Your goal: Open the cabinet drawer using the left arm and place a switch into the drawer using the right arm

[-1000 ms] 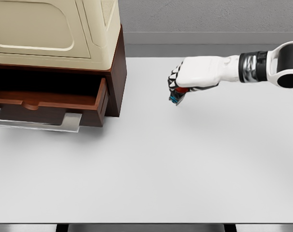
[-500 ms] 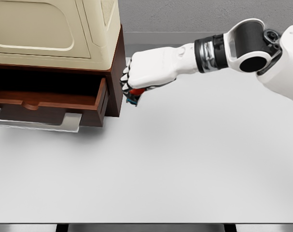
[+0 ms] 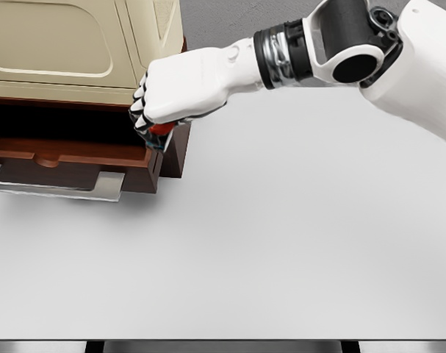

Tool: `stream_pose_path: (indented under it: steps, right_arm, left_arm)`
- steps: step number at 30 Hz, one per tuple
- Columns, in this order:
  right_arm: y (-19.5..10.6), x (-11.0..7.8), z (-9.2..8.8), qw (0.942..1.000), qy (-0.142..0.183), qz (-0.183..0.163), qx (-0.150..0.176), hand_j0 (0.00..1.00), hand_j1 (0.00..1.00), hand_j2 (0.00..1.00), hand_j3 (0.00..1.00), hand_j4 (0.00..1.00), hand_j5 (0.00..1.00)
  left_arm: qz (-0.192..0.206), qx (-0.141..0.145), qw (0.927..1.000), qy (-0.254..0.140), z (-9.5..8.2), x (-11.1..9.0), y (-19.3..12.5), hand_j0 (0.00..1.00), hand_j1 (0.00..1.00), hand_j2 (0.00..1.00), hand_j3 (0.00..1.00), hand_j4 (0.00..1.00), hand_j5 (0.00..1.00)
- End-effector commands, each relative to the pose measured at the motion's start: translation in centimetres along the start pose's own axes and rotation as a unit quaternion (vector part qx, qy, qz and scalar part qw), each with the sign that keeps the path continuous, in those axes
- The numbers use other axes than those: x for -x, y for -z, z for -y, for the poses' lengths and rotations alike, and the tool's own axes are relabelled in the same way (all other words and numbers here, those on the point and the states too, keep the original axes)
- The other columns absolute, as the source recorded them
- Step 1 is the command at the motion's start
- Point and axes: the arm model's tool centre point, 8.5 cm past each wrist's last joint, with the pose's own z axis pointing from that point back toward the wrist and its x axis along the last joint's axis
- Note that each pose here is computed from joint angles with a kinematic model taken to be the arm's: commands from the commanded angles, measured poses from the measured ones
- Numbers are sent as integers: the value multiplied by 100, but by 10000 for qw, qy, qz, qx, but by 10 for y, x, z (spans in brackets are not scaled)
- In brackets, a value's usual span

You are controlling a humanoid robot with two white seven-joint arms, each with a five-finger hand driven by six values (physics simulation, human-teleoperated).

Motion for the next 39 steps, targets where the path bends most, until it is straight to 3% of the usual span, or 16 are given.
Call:
stream_pose_path:
  steps: [1, 6, 12, 15, 20, 21, 22, 30, 31, 33, 36, 37, 39]
  right_arm:
    - [11, 2, 3, 9999, 71, 59, 47, 42, 42, 42, 42, 42, 42]
    - [34, 12, 17, 9999, 96, 98, 58, 43, 43, 43, 43, 43, 43]
    - [71, 32, 13, 9990, 448, 41, -36, 43, 43, 43, 43, 43, 43]
    - [90, 27, 13, 9987, 464, 171, -123, 43, 43, 43, 43, 43, 43]
    - [102, 35, 15, 9982, 570, 101, -165, 47, 47, 47, 47, 47, 47]
    - [102, 37, 14, 9981, 579, 65, -182, 58, 58, 58, 58, 58, 58]
    - [104, 36, 14, 9983, 538, 56, -214, 100, 100, 100, 100, 100, 100]
    - [97, 38, 21, 9988, 459, 3, -141, 100, 100, 100, 100, 100, 100]
    - [83, 39, 18, 9989, 447, -38, -120, 100, 100, 100, 100, 100, 100]
    - [33, 19, 9, 9998, 172, -17, 22, 100, 100, 100, 100, 100, 100]
    - [-64, -22, -32, 9993, 21, -345, -161, 100, 100, 100, 100, 100, 100]
    - [-118, -19, -54, 9947, 300, -974, -145, 100, 100, 100, 100, 100, 100]
    - [-167, -25, -99, 9838, 840, -1547, -351, 100, 100, 100, 100, 100, 100]
  left_arm:
    - [9, -14, 10000, -37, 0, 0, 0, 100, 100, 100, 100, 100, 100]
    - [18, -10, 10000, -30, 0, 0, 1, 100, 100, 100, 100, 100, 100]
    - [-13, 51, 10000, 28, 2, 2, 3, 100, 100, 100, 100, 100, 100]
    - [-5, 60, 10000, 22, 3, 3, 4, 100, 100, 100, 100, 100, 100]
    - [-5, 68, 10000, 20, 4, 3, 4, 100, 100, 100, 100, 100, 100]
    - [-9, 72, 10000, 25, 4, 3, 4, 100, 100, 100, 100, 100, 100]
    - [-13, 75, 10000, 31, 4, 3, 4, 100, 100, 100, 100, 100, 100]
    - [-5, 85, 10000, 26, 5, 4, 5, 100, 100, 100, 100, 100, 100]
    - [-6, 84, 10000, 32, 4, 3, 5, 100, 100, 100, 100, 100, 100]
    - [-12, 84, 10000, 28, 4, 4, 5, 100, 100, 100, 100, 100, 100]
    - [80, 88, 9999, 37, 5, 3, 8, 100, 100, 100, 100, 100, 100]
    - [209, 91, 9997, 78, 6, 2, 11, 100, 100, 100, 100, 100, 100]
    - [556, 101, 9981, 227, 8, -4, 17, 100, 100, 100, 100, 100, 100]
